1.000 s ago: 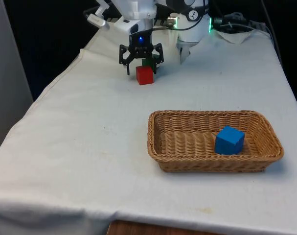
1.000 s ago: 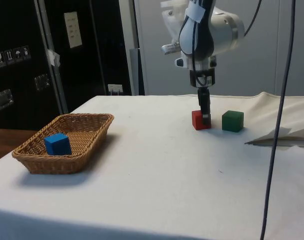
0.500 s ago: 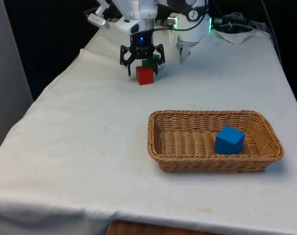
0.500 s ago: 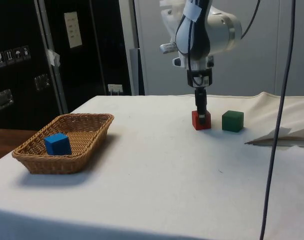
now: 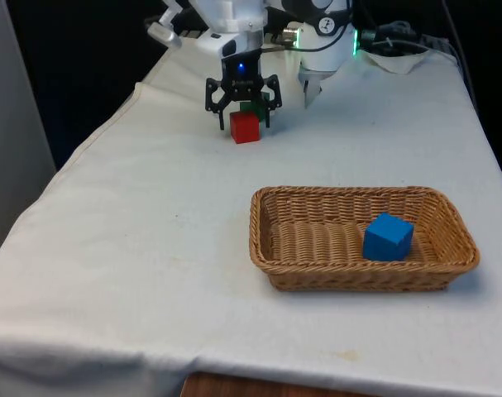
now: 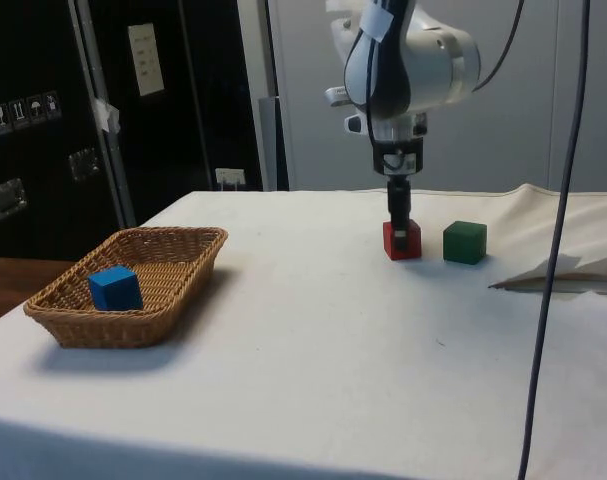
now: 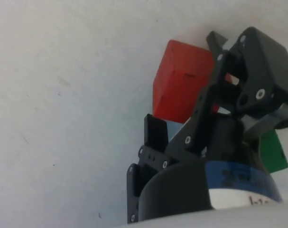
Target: Pick up exactly two blocks and place them into the basket.
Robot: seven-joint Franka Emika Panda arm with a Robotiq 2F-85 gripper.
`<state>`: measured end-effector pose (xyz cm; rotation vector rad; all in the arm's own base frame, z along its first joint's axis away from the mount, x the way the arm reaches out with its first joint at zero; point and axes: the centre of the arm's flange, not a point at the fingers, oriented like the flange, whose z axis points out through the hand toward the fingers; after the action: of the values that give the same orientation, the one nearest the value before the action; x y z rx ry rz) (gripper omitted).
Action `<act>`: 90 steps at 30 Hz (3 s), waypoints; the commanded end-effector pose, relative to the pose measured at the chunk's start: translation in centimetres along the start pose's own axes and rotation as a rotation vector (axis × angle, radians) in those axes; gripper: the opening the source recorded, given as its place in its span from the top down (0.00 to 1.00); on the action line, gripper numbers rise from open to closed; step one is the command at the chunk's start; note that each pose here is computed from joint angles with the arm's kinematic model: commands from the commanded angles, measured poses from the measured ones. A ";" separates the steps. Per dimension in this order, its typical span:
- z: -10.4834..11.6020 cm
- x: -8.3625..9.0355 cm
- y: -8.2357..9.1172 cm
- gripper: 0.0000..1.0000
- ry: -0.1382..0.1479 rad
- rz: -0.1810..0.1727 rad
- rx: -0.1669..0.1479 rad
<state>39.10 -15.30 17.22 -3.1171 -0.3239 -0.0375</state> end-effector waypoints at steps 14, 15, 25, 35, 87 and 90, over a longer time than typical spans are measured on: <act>-0.1 -0.1 -0.1 0.00 0.021 -0.009 0.007; 0.0 -0.1 -0.2 0.00 0.018 -0.011 0.007; 0.7 -0.1 -0.2 0.30 -0.001 -0.027 -0.005; 0.9 -0.1 -0.2 0.96 -0.004 -0.031 -0.012; -9.5 11.3 -0.3 0.96 0.144 -0.046 0.041; -10.1 12.3 -0.5 0.96 0.151 -0.049 0.042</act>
<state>50.36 -12.56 27.70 -3.0311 -0.3929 -0.2747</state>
